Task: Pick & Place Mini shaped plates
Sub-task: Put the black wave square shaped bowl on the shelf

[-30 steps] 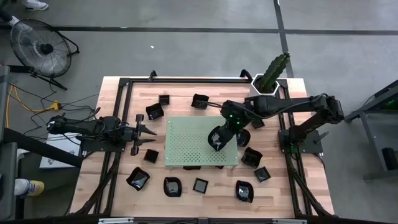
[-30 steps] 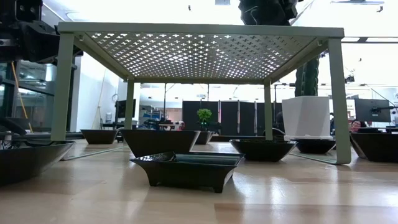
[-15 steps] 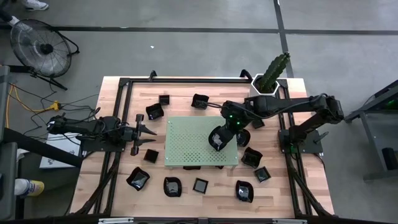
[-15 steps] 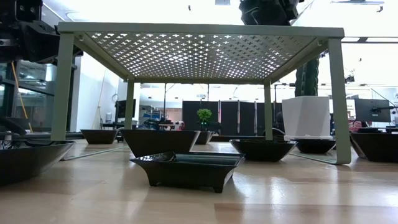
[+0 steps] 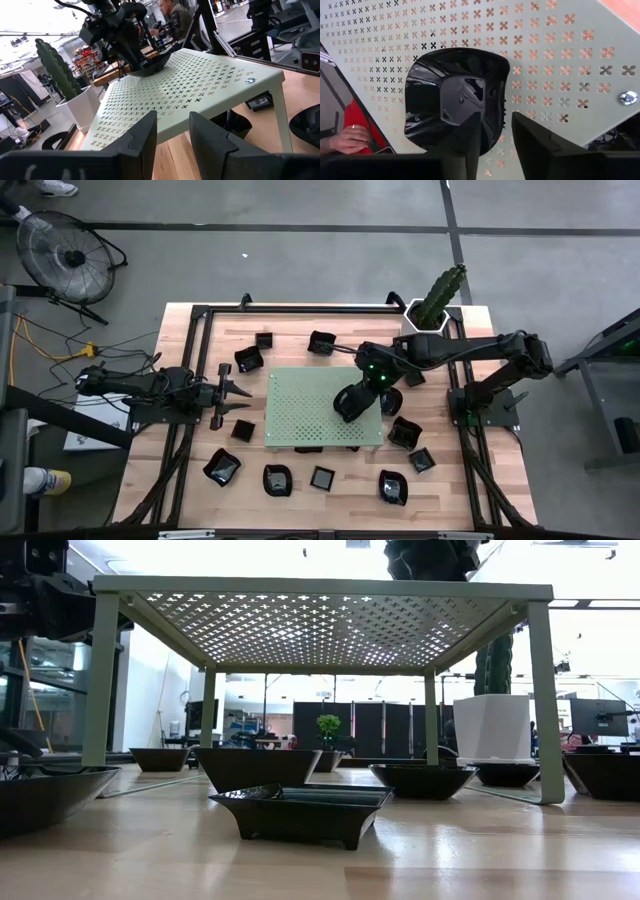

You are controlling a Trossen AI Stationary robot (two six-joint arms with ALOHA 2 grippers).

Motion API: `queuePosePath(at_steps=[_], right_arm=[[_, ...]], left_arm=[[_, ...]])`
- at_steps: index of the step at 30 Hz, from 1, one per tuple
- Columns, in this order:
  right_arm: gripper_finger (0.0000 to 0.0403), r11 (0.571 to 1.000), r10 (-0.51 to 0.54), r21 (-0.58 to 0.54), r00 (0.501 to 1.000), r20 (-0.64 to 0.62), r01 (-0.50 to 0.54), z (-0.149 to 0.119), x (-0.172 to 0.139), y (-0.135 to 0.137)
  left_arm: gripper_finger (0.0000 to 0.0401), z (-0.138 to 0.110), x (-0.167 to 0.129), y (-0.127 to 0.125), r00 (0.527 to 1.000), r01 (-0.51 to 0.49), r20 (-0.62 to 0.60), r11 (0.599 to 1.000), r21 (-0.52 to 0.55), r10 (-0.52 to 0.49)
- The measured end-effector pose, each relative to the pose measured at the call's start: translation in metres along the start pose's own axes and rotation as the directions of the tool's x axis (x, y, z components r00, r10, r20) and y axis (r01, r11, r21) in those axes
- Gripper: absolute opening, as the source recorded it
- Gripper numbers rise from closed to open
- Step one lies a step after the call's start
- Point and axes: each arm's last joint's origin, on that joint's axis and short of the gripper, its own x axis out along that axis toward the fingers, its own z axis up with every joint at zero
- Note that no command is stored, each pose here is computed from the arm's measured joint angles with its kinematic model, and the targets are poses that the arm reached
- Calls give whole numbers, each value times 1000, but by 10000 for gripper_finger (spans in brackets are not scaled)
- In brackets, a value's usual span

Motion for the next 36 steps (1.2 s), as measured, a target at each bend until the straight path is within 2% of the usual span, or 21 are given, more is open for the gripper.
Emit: queuePosePath(at_steps=[9,21,31,36], right_arm=[[119,1000,4,-10,1000,22,-4,13,-6,-13],[119,999,20,-48,987,162,-13,44,-26,-41],[119,993,102,-93,908,407,-69,83,-42,-60],[119,992,97,-120,879,466,-45,98,-44,-73]], left_arm=[[111,0,0,0,1000,0,0,1000,0,0],[111,0,0,0,1000,0,0,1000,0,0],[111,0,0,0,1000,0,0,1000,0,0],[111,0,0,0,1000,1,0,1000,0,-1]])
